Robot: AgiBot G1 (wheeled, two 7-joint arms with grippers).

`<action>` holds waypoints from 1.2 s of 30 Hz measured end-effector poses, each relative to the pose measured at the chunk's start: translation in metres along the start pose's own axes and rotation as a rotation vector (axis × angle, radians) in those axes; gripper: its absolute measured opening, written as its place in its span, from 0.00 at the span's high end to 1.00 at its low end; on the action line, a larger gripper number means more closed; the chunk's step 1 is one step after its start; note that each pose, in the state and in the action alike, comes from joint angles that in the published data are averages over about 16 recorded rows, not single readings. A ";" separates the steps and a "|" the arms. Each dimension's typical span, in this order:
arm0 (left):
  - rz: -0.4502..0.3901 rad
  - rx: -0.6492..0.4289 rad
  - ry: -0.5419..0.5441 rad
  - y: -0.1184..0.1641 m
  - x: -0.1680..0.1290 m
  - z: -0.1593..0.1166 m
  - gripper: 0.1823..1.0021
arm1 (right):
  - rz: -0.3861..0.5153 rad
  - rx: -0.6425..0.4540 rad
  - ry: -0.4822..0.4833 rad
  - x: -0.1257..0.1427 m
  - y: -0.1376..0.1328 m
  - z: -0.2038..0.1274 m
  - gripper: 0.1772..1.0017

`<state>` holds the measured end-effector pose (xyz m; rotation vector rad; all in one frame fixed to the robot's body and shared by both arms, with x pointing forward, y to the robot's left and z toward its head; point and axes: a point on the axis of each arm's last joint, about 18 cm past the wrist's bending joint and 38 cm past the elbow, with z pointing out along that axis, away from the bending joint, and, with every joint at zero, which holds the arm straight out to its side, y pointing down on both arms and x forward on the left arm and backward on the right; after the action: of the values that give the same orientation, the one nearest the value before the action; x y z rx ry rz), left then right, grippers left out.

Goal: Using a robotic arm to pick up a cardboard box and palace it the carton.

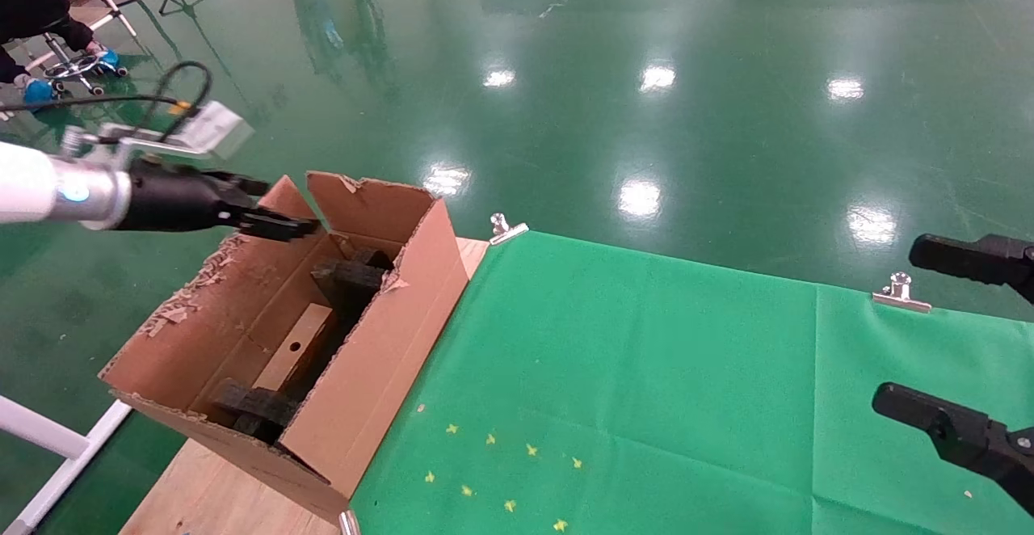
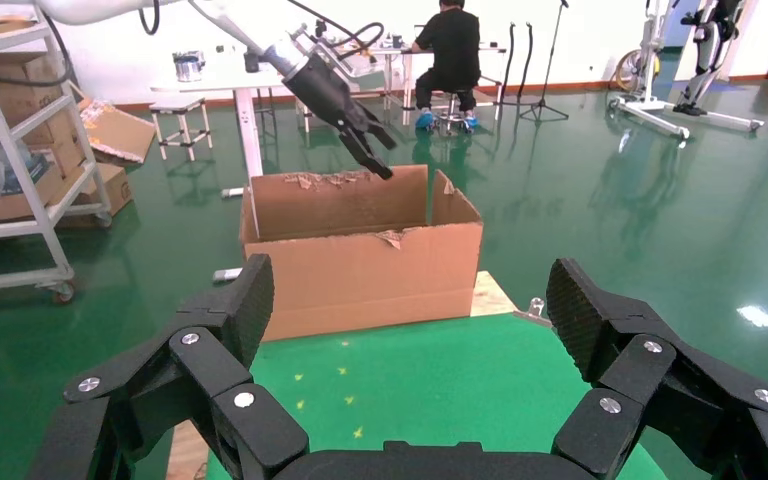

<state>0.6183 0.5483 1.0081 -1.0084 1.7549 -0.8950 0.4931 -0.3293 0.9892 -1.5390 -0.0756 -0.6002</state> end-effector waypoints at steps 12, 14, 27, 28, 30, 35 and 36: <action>0.070 0.181 0.192 -0.028 0.056 0.013 0.00 | 0.000 0.000 0.000 0.000 0.000 0.000 0.00; 0.082 0.211 0.227 -0.032 0.066 0.013 0.00 | 0.000 0.000 0.000 0.000 0.000 0.000 0.00; 0.159 0.398 0.451 -0.051 0.133 0.001 0.00 | 0.000 0.000 0.000 0.000 0.000 0.000 0.00; 0.165 0.411 0.468 -0.052 0.138 -0.001 0.00 | 0.000 0.000 0.000 0.000 0.000 0.000 0.00; 0.176 0.437 0.501 -0.054 0.148 -0.005 0.00 | 0.000 0.000 0.000 0.000 0.000 0.000 0.00; 0.204 0.501 0.584 -0.057 0.172 -0.016 0.00 | 0.000 0.000 0.000 0.000 0.000 0.000 0.00; 0.209 0.514 0.600 -0.057 0.176 -0.018 0.00 | 0.000 0.000 0.000 0.000 0.000 0.000 0.00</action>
<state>0.5687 0.3689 1.0043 -0.2194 1.9044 -1.5136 0.4931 -0.3293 0.9892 -1.5390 -0.0756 -0.6002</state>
